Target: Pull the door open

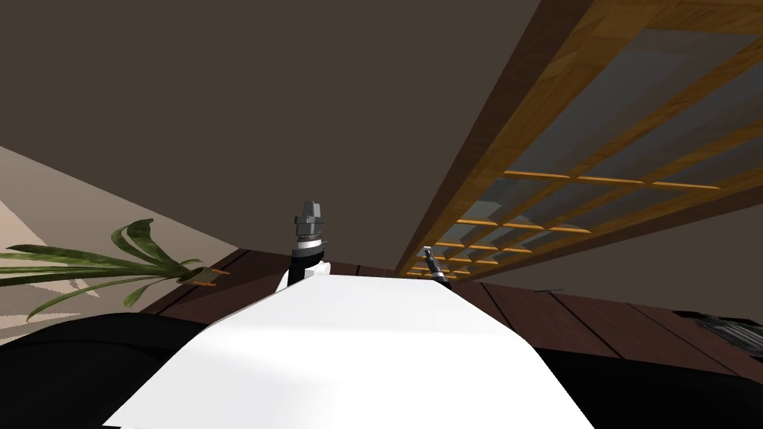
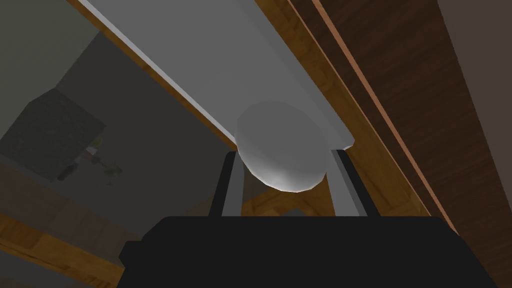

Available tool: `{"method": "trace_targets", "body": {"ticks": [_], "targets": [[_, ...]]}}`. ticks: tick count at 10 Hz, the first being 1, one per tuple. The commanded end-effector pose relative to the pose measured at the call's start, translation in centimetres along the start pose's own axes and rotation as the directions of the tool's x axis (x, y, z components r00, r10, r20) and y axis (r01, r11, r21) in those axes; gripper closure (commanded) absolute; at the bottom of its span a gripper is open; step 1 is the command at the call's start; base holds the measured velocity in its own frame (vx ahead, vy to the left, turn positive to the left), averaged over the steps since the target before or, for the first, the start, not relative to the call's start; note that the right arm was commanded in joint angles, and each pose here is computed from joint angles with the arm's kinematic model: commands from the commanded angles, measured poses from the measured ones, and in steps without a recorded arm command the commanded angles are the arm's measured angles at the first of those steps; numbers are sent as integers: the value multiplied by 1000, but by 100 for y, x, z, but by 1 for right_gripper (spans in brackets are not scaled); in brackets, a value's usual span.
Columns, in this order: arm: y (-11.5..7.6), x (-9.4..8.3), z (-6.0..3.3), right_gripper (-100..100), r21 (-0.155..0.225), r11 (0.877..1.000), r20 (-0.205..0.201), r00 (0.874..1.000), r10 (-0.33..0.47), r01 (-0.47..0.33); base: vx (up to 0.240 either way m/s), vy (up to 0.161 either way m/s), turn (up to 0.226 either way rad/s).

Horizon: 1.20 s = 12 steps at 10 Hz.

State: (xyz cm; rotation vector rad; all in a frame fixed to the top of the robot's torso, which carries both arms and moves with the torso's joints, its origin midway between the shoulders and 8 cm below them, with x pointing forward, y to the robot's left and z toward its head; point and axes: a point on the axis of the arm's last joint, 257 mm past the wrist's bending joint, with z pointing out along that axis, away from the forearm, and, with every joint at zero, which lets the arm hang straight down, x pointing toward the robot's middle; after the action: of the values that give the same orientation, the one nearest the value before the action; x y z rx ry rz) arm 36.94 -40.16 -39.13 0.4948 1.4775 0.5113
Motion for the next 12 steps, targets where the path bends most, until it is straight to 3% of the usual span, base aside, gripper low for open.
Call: {"method": "trace_targets", "body": {"ticks": [1,5,8,9,10,12], "targets": [[-9,10,3,100,8,998,5,998,61,-61,-46,-28,86],[-19,-5,22,100,15,988,17,988,155,-155,-38,-23,55],[-30,-20,42,100,20,969,31,969,244,-245,-42,-19,61],[-35,-27,52,100,21,958,38,958,284,-285,-34,-16,72],[-35,-27,52,100,21,957,38,957,289,-290,-24,-18,27],[-47,-42,71,100,23,931,53,930,363,-365,-39,-22,68]]}}
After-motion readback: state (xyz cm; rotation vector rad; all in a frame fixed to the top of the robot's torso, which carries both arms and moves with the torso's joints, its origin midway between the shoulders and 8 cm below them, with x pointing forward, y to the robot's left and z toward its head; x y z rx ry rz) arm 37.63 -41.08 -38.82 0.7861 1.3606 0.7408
